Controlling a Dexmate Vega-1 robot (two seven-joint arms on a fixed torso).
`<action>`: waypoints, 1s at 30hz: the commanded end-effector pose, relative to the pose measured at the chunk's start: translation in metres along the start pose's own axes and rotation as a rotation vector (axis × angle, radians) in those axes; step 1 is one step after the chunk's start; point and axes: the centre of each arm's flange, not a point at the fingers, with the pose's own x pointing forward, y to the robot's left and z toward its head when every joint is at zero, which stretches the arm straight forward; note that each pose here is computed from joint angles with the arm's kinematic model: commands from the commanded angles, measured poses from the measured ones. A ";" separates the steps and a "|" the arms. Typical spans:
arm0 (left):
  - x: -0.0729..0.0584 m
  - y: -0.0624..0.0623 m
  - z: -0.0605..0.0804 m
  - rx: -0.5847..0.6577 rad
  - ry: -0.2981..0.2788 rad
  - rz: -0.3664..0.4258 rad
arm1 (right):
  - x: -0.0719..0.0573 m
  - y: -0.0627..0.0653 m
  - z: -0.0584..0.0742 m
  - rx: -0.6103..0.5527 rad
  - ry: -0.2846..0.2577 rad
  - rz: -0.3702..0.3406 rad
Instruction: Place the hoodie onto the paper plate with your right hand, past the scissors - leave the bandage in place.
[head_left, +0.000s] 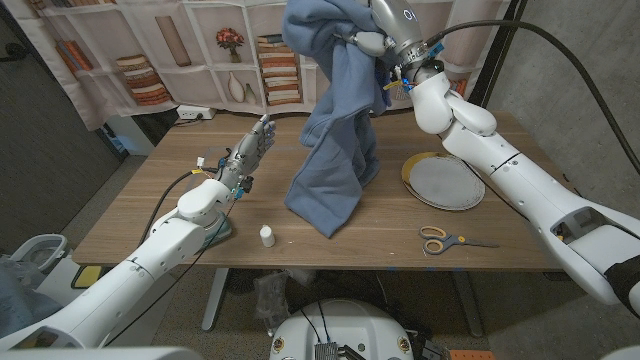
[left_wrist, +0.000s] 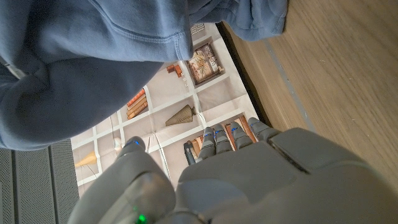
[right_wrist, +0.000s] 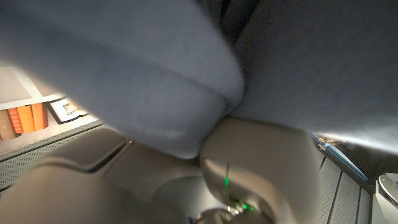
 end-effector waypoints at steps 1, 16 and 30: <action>0.001 -0.001 0.001 0.003 -0.003 -0.002 | -0.006 -0.014 -0.010 -0.016 0.044 -0.023; 0.002 0.002 0.007 0.014 -0.014 -0.005 | -0.014 -0.022 -0.018 -0.035 0.083 -0.035; 0.006 0.004 0.011 0.019 -0.021 -0.012 | -0.022 -0.029 -0.025 -0.060 0.120 -0.042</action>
